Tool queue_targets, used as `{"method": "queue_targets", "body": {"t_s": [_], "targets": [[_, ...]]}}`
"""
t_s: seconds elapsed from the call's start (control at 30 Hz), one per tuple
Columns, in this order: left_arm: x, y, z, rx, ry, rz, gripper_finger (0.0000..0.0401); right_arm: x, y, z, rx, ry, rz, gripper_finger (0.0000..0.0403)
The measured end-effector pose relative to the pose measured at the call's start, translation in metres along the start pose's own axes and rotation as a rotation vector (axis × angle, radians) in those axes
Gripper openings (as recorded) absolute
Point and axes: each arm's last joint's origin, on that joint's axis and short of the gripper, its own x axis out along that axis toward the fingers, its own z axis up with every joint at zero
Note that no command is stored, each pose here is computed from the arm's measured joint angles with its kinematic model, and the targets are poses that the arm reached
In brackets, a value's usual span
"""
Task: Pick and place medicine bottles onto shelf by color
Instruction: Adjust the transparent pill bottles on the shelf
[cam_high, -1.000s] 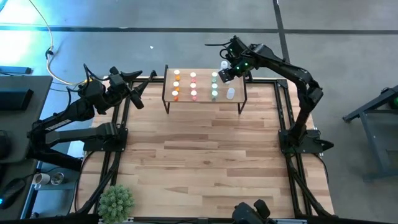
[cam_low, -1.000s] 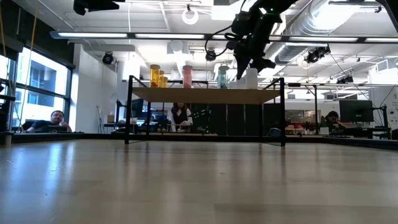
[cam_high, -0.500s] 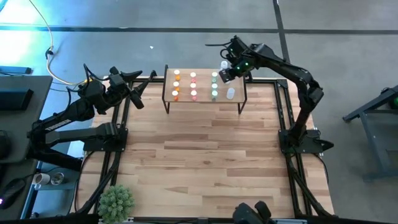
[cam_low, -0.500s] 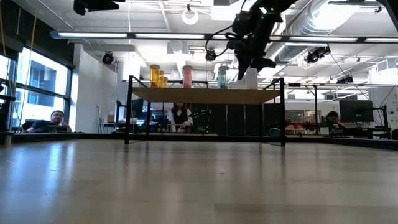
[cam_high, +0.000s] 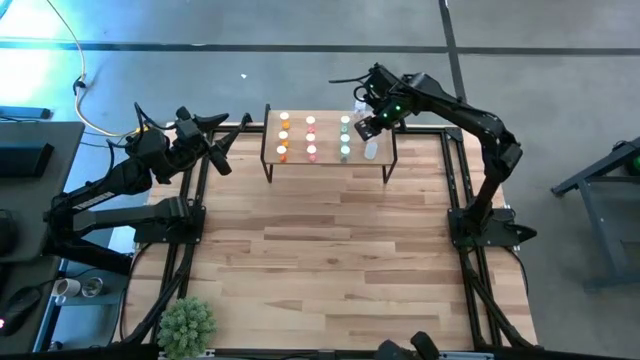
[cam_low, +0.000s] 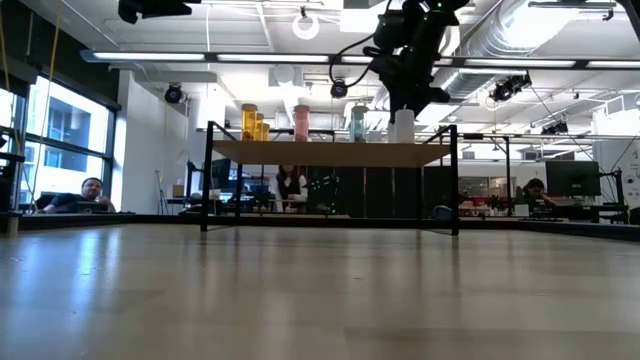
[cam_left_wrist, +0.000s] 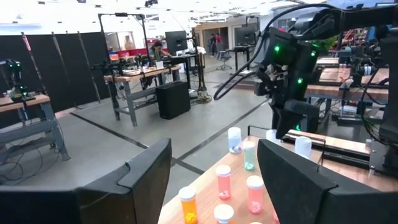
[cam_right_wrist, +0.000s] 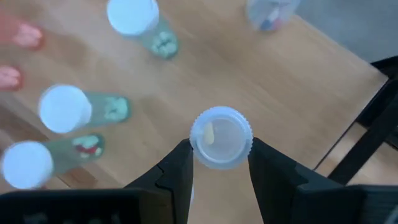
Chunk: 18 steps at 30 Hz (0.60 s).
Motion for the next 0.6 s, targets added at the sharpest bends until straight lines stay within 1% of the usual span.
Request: {"method": "queue_targets", "body": {"t_s": [0.1,0.43,0.6], "targets": [[-0.0001,0.0,0.0,-0.002,0.0,0.0,0.0229,0.001,0.0014,-0.0024,-0.007,0.016,-0.031,0.0124],[-0.0001,0.0,0.0001,-0.003,-0.001,0.0,0.0229,0.001,0.0016,-0.0027,-0.008,0.019,-0.028,0.0125],[0.0,0.0,0.0001,-0.003,0.0,0.0,0.0229,0.001,0.0019,-0.0027,-0.017,0.02,-0.027,0.0149]]}}
